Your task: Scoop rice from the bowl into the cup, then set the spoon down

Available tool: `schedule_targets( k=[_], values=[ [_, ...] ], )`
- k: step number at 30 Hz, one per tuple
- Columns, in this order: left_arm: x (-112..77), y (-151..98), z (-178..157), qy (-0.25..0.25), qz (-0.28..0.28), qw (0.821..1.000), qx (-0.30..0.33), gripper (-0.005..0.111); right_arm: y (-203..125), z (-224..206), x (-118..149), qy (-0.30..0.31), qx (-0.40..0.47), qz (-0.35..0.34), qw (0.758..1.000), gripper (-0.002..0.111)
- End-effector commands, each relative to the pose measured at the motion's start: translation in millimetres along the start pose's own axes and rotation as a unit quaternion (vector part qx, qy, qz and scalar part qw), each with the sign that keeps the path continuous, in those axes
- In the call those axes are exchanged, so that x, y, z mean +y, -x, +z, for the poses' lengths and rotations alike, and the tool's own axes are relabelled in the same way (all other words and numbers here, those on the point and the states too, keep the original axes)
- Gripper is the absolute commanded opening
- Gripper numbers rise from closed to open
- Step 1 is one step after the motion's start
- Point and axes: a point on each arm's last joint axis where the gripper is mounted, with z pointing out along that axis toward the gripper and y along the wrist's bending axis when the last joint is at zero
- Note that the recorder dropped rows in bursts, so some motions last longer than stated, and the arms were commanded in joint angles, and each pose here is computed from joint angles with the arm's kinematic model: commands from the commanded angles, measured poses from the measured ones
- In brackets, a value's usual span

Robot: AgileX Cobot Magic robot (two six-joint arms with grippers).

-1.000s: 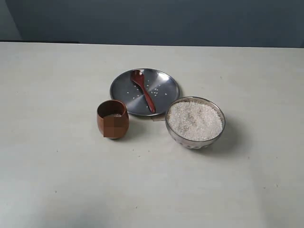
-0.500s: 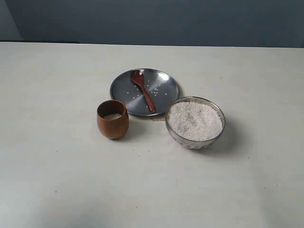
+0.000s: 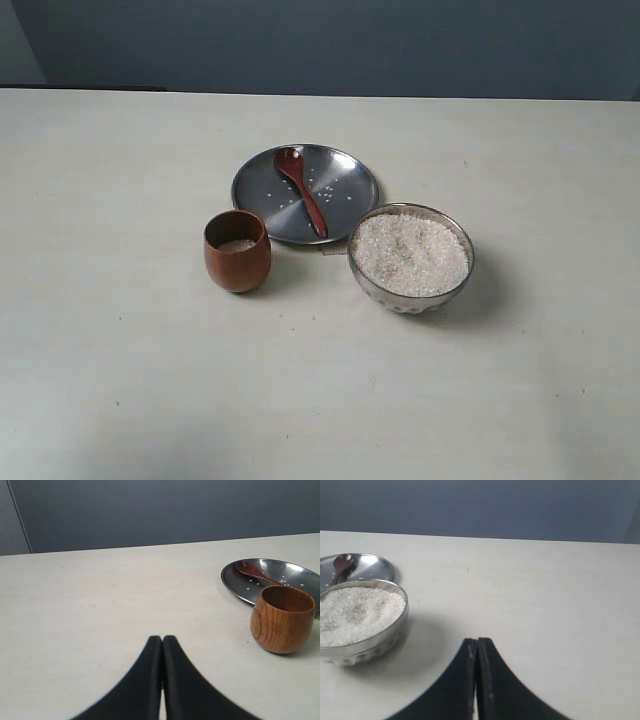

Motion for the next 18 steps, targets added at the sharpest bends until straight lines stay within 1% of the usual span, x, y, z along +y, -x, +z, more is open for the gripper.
schedule_targets(
  k=[1, 18],
  values=[
    [-0.4, -0.4, 0.1, -0.003, -0.002, 1.0, -0.004, 0.0, -1.2, 0.2, -0.6, -0.004, -0.001, -0.008, 1.0, 0.0],
    [-0.4, -0.4, 0.1, -0.003, -0.002, 1.0, -0.004, 0.0, -1.2, 0.2, -0.2, -0.002, 0.0, -0.013, 1.0, 0.0]
  ],
)
